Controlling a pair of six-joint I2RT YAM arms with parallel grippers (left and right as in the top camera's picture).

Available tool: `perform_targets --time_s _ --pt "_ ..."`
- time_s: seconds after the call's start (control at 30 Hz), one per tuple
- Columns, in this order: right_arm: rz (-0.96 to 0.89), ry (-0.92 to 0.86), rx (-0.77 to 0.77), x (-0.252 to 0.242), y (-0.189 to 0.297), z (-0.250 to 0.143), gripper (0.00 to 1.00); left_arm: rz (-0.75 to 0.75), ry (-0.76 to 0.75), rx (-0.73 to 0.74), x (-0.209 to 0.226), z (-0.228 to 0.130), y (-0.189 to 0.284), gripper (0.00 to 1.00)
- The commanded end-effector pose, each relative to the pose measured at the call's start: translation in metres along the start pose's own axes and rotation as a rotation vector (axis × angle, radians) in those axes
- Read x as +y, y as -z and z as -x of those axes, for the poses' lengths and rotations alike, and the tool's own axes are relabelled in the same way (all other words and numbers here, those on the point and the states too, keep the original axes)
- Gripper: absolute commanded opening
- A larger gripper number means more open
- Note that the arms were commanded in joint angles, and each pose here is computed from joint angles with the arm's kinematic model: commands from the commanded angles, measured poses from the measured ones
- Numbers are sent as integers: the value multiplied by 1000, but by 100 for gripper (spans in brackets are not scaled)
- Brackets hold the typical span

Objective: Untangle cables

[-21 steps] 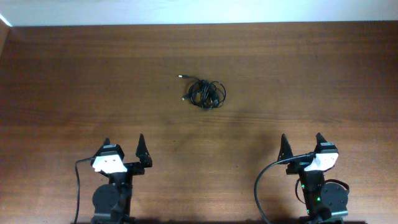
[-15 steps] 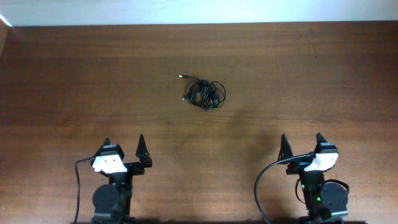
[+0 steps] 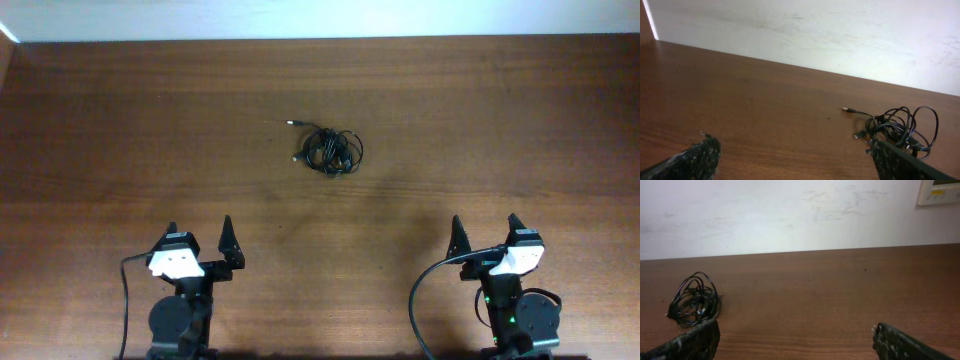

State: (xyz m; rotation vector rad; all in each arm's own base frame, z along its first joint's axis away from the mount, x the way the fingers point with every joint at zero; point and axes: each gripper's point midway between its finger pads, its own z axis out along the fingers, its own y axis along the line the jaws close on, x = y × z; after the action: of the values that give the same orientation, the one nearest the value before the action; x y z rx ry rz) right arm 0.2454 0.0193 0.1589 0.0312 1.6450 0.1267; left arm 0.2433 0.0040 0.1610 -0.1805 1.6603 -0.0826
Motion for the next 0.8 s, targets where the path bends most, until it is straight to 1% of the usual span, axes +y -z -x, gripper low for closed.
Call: perform_targets --time_s 0.0,0.37,0.43,0.53,0.57,0.63,0.7,0.77 --pt "2 -5 13 1 -1 -5 99 13 -12 -5 3 -2 0 99" --pt "2 -5 13 1 -1 -5 99 13 -12 -5 3 -2 0 100" --pt "2 -5 13 1 -1 -5 99 10 -10 -26 2 3 0 99" --pt "2 -5 13 1 -1 -5 99 14 -12 -6 3 -2 0 99" --pt "2 -5 13 1 -1 -5 99 2 -12 -4 1 -2 0 99" --pt "2 -5 13 1 -1 -5 99 -89 -13 13 -15 -5 0 99" --pt "2 -5 13 1 -1 -5 99 -107 -13 20 -18 -6 0 99" --pt "2 -5 13 1 -1 -5 99 -170 -14 46 -29 -10 2 99"
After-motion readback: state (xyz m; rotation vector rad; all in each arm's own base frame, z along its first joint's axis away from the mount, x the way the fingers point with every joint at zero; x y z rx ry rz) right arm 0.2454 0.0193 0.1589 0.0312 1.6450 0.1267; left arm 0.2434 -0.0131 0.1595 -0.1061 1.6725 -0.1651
